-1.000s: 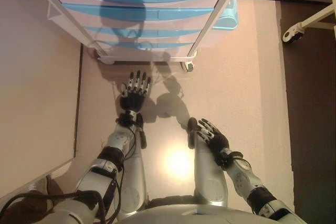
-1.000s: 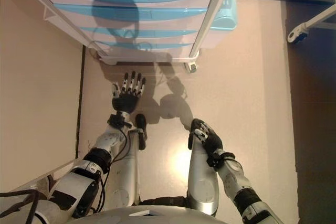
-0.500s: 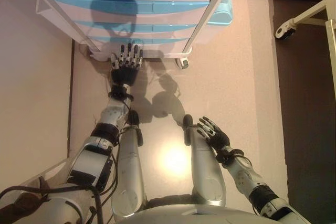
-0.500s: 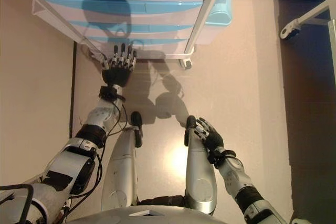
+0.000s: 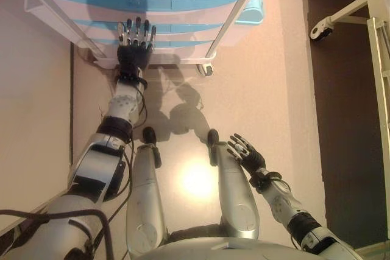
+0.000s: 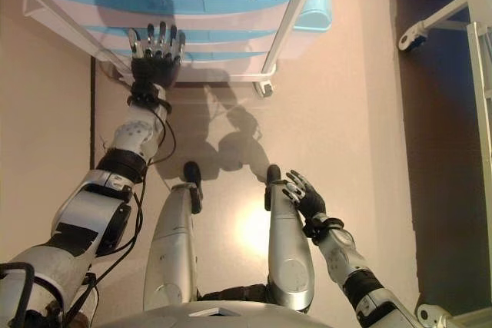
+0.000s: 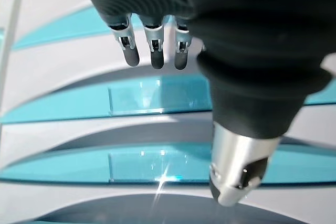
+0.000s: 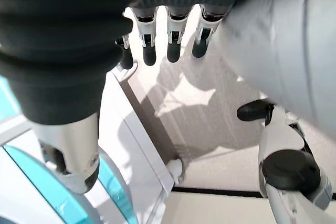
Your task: Open the drawer and pick up the medicine
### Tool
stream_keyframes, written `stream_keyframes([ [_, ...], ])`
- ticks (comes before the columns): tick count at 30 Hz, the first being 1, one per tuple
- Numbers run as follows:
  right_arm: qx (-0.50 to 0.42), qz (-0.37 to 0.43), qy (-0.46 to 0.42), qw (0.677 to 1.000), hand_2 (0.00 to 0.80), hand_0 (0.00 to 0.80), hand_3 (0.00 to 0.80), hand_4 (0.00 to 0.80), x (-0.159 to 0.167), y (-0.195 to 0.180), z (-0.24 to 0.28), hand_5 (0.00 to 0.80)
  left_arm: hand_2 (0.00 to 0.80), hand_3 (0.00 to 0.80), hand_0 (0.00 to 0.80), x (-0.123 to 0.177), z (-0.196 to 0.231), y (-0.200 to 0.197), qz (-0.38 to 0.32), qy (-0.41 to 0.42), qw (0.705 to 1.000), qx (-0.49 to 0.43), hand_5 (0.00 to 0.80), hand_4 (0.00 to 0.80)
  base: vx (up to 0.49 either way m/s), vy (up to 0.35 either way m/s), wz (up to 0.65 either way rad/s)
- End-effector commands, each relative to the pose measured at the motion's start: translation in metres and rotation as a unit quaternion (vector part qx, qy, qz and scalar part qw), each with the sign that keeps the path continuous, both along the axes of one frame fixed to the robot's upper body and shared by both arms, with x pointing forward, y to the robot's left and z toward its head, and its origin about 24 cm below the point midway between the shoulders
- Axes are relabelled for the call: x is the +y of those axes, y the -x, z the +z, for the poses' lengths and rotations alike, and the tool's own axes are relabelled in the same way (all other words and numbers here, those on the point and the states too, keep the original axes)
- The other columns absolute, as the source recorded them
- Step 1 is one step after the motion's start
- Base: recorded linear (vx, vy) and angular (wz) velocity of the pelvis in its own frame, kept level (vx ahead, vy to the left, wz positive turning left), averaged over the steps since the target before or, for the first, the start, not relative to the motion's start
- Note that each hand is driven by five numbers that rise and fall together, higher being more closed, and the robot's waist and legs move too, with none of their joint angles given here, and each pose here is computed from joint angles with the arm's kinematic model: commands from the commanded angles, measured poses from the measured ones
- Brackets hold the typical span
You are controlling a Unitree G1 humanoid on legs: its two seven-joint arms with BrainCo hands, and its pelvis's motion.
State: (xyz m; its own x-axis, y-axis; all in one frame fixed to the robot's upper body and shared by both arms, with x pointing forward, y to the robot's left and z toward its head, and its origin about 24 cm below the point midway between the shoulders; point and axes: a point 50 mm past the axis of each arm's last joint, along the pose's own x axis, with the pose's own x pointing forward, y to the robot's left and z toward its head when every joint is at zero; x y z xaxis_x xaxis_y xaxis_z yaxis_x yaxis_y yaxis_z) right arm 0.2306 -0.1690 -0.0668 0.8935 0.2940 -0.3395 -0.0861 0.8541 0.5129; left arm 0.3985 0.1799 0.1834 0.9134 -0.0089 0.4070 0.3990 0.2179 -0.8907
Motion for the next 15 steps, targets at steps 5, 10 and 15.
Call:
stream_keyframes([
  [5,0.044,0.041,-0.008,0.998,0.000,0.000,0.000,0.000,0.006,0.048,-0.028,0.000,0.000,0.000,0.000,-0.013,0.074,0.003,0.006,-0.024,0.993,-0.111,0.000,0.000,-0.050,0.032,-0.02],
  [10,0.035,0.049,0.002,0.998,0.000,0.000,0.000,0.000,0.002,0.051,-0.027,0.000,0.000,0.000,0.000,-0.015,0.096,0.006,0.019,-0.035,0.989,-0.142,0.000,0.000,-0.030,0.047,-0.03],
  [15,0.031,0.046,0.005,0.998,0.000,0.000,0.000,0.000,-0.002,0.053,-0.027,0.000,0.000,0.000,0.000,-0.016,0.111,0.009,0.032,-0.051,0.985,-0.163,0.000,0.000,-0.007,0.015,-0.01],
])
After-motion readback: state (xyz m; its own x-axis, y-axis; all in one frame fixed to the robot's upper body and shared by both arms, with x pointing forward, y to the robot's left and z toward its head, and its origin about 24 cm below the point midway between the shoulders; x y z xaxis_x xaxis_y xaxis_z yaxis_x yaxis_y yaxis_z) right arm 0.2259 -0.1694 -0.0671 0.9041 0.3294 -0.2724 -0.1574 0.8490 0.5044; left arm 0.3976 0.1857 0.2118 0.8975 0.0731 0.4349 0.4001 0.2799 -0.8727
